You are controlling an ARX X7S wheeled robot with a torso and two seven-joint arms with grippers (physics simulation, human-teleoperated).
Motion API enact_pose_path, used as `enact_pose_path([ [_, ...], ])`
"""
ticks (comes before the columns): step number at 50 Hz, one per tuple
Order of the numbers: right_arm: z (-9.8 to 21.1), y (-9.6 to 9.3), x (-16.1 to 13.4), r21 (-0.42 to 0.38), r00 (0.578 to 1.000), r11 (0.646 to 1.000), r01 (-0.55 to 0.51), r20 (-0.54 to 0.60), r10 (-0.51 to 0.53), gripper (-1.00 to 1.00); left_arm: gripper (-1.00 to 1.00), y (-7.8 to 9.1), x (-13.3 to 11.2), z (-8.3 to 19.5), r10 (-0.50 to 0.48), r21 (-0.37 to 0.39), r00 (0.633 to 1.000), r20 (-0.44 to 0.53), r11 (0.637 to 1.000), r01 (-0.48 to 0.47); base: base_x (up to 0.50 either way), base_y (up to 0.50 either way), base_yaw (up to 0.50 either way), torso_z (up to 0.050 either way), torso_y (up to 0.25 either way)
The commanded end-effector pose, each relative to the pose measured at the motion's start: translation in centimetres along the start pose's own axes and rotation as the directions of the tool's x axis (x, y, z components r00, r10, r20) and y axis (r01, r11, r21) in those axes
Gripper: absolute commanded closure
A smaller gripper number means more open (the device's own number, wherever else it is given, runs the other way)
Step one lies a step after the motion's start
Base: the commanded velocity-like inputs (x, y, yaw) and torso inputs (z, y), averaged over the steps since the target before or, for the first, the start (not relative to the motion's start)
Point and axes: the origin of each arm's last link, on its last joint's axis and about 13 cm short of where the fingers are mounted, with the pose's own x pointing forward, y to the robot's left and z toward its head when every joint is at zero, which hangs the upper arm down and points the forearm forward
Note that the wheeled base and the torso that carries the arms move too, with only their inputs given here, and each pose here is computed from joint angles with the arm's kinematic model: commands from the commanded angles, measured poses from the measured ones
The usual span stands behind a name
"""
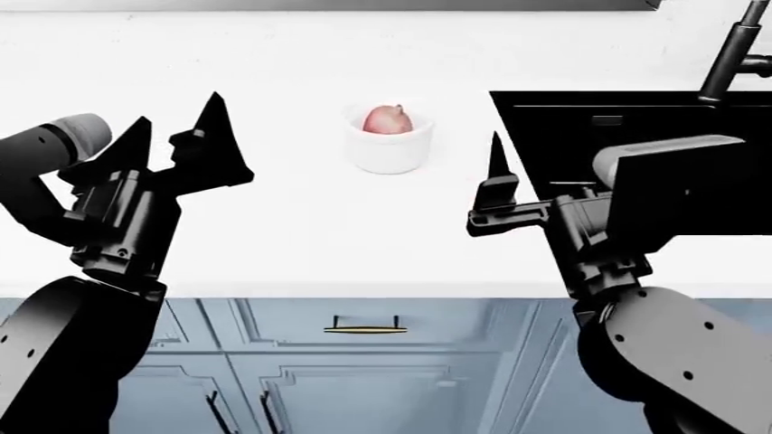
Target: Pick the bell peppers and zucchinis from the sink and place them in one bowl. Place the pomegranate in the other bowl. Then turn off the sink faucet.
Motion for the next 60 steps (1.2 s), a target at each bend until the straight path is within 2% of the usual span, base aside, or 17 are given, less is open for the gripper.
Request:
enact_pose_path([
  [1,-0.38,0.02,-0.03,0.016,1.0,1.0,-0.006,0.018,0.005,-1.0,-1.0,-0.14,-0.12,-0.06,-0.016,-0.009,1.0,-0.005,1.0,0.016,0.0,-0.5,0.0,0.0,0.0],
  [60,-0.06,0.09,-0.17,0.031,0.997,0.999,0.016,0.074,-0.019,-1.0,-1.0,-0.16,-0.16,-0.04,-0.022,-0.017,1.0,-0.006,1.0,0.022,0.0,-0.5,0.0,0.0,0.0],
])
